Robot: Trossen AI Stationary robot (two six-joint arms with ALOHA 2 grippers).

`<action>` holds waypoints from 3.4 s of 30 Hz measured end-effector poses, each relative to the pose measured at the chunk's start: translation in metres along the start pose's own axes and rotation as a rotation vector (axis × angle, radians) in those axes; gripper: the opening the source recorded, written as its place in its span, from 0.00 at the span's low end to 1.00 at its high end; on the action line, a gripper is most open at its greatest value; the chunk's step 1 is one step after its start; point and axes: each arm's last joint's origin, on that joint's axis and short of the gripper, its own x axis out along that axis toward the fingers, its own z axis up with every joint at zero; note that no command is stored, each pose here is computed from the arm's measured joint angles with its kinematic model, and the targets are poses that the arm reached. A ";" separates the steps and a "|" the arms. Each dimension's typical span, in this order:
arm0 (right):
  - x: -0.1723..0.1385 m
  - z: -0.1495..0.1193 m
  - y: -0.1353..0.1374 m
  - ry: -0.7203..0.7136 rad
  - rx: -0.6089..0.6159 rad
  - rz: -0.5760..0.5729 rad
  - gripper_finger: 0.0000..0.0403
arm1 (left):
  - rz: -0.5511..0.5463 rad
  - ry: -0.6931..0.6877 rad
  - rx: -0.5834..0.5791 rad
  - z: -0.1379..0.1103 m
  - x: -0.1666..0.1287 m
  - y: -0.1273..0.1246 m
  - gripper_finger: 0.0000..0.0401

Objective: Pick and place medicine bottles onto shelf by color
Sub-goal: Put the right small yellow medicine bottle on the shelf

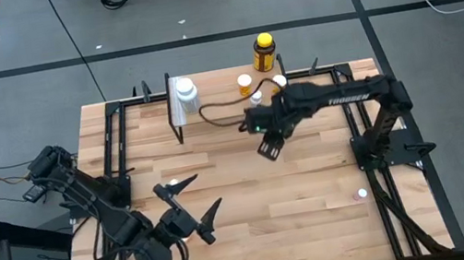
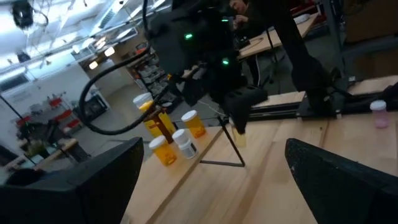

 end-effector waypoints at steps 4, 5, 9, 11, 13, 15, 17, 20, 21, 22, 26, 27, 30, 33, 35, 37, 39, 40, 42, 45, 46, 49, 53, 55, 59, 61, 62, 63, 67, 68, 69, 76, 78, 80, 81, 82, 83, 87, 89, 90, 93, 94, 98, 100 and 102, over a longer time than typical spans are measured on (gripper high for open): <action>-0.003 0.009 -0.022 0.033 0.014 -0.037 0.36 | -0.007 -0.008 0.055 0.001 -0.008 -0.001 1.00; -0.002 0.011 -0.027 0.040 0.016 -0.044 0.36 | -0.005 -0.010 0.051 0.001 -0.010 -0.001 1.00; 0.000 0.022 -0.047 0.045 0.018 -0.062 0.36 | 0.001 -0.014 0.002 0.004 -0.012 0.000 1.00; 0.001 0.028 -0.058 0.037 0.020 -0.064 0.35 | -0.003 -0.017 -0.023 0.006 -0.014 0.000 1.00; 0.003 0.033 -0.068 0.038 0.025 -0.070 0.35 | -0.003 -0.017 -0.044 0.008 -0.014 0.000 1.00; 0.003 0.037 -0.079 0.040 0.031 -0.077 0.35 | -0.003 -0.018 -0.062 0.009 -0.014 0.001 1.00; 0.004 0.040 -0.089 0.042 0.036 -0.083 0.35 | -0.003 -0.019 -0.077 0.010 -0.014 0.001 1.00; 0.005 0.044 -0.102 0.044 0.037 -0.090 0.35 | -0.003 -0.020 -0.111 0.012 -0.014 0.001 1.00; 0.005 0.045 -0.105 0.044 0.037 -0.092 0.35 | -0.003 -0.020 -0.124 0.013 -0.014 0.002 1.00; 0.006 0.046 -0.108 0.045 0.037 -0.093 0.35 | -0.003 -0.021 -0.138 0.014 -0.014 0.002 1.00; 0.006 0.050 -0.113 0.033 0.017 -0.054 0.35 | -0.004 -0.021 -0.189 0.014 -0.014 0.002 1.00; 0.006 0.051 -0.112 0.023 0.011 -0.035 0.35 | -0.004 -0.021 -0.200 0.014 -0.014 0.002 1.00; 0.006 0.054 -0.111 0.002 -0.007 0.002 0.35 | -0.004 -0.021 -0.225 0.014 -0.014 0.002 1.00; 0.006 0.055 -0.111 -0.009 -0.014 0.007 0.35 | -0.006 -0.021 -0.257 0.014 -0.014 0.002 1.00; 0.006 0.055 -0.111 -0.008 -0.016 0.007 0.35 | -0.006 -0.021 -0.277 0.014 -0.014 0.002 1.00; 0.006 0.055 -0.111 -0.008 -0.017 0.007 0.35 | -0.006 -0.021 -0.295 0.014 -0.014 0.002 1.00; 0.006 0.055 -0.111 -0.007 -0.021 0.011 0.35 | -0.010 -0.021 -0.311 0.014 -0.014 0.002 1.00; 0.006 0.055 -0.110 -0.007 -0.028 0.015 0.35 | -0.016 -0.022 -0.321 0.014 -0.014 0.001 1.00; 0.006 0.056 -0.110 -0.017 -0.036 0.021 0.35 | -0.028 -0.023 -0.331 0.014 -0.014 0.001 1.00; 0.001 0.057 -0.110 -0.031 -0.042 0.024 0.35 | -0.034 -0.024 -0.345 0.014 -0.014 0.001 1.00; -0.003 0.058 -0.110 -0.044 -0.043 0.027 0.35 | -0.035 -0.024 -0.345 0.014 -0.014 0.001 1.00; -0.016 0.059 -0.111 -0.068 -0.043 0.031 0.35 | -0.035 -0.024 -0.348 0.014 -0.014 0.001 1.00; -0.034 0.058 -0.112 -0.095 -0.033 0.023 0.35 | -0.035 -0.024 -0.368 0.014 -0.014 0.001 1.00; -0.042 0.058 -0.110 -0.120 -0.032 0.030 0.35 | -0.035 -0.024 -0.369 0.014 -0.014 0.001 1.00; -0.051 0.060 -0.101 -0.145 -0.052 0.045 0.35 | -0.036 -0.024 -0.370 0.014 -0.014 0.001 1.00; -0.049 0.065 -0.097 -0.118 -0.056 0.039 0.35 | -0.041 -0.024 -0.370 0.014 -0.014 0.001 1.00; -0.047 0.069 -0.094 -0.108 -0.059 0.038 0.35 | -0.046 -0.025 -0.370 0.014 -0.014 0.000 1.00; -0.045 0.074 -0.092 -0.098 -0.064 0.035 0.35 | -0.051 -0.025 -0.369 0.014 -0.014 0.000 1.00; -0.037 0.096 -0.081 -0.115 -0.092 0.045 0.35 | -0.060 -0.026 -0.368 0.014 -0.014 0.000 1.00; -0.037 0.101 -0.080 -0.125 -0.103 0.052 0.35 | -0.060 -0.026 -0.368 0.014 -0.014 0.000 1.00; -0.036 0.105 -0.078 -0.143 -0.110 0.060 0.35 | -0.060 -0.026 -0.367 0.014 -0.014 0.000 1.00; -0.019 0.111 -0.084 -0.075 -0.103 0.049 0.35 | -0.065 -0.027 -0.351 0.013 -0.016 -0.001 1.00; -0.012 0.116 -0.082 -0.075 -0.103 0.049 0.35 | -0.065 -0.027 -0.351 0.013 -0.016 -0.001 1.00; -0.012 0.115 -0.079 -0.068 -0.117 0.049 0.35 | -0.065 -0.027 -0.351 0.013 -0.016 -0.001 1.00; -0.011 0.116 -0.076 -0.072 -0.125 0.051 0.35 | -0.065 -0.026 -0.352 0.012 -0.016 -0.001 1.00; -0.010 0.116 -0.075 -0.074 -0.127 0.052 0.35 | -0.066 -0.026 -0.356 0.012 -0.016 -0.001 1.00; -0.007 0.116 -0.075 -0.061 -0.129 0.049 0.35 | -0.065 -0.026 -0.360 0.012 -0.016 -0.001 1.00; -0.001 0.119 -0.074 -0.055 -0.128 0.047 0.35 | -0.065 -0.025 -0.365 0.012 -0.016 -0.001 1.00; 0.000 0.120 -0.074 -0.057 -0.129 0.044 0.35 | -0.066 -0.025 -0.367 0.012 -0.016 -0.001 1.00; 0.001 0.121 -0.073 -0.066 -0.130 0.046 0.35 | -0.066 -0.025 -0.367 0.012 -0.016 -0.001 1.00; 0.004 0.123 -0.073 -0.072 -0.127 0.048 0.35 | -0.068 -0.026 -0.368 0.012 -0.016 -0.001 1.00; 0.005 0.123 -0.074 -0.071 -0.124 0.047 0.35 | -0.068 -0.026 -0.368 0.012 -0.016 -0.001 1.00; 0.005 0.124 -0.079 -0.070 -0.115 0.043 0.35 | -0.072 -0.026 -0.368 0.012 -0.016 -0.001 1.00; 0.006 0.124 -0.081 -0.060 -0.112 0.037 0.35 | -0.076 -0.026 -0.368 0.012 -0.016 -0.001 1.00; 0.006 0.123 -0.083 -0.049 -0.109 0.017 0.35 | -0.076 -0.026 -0.367 0.012 -0.016 -0.001 1.00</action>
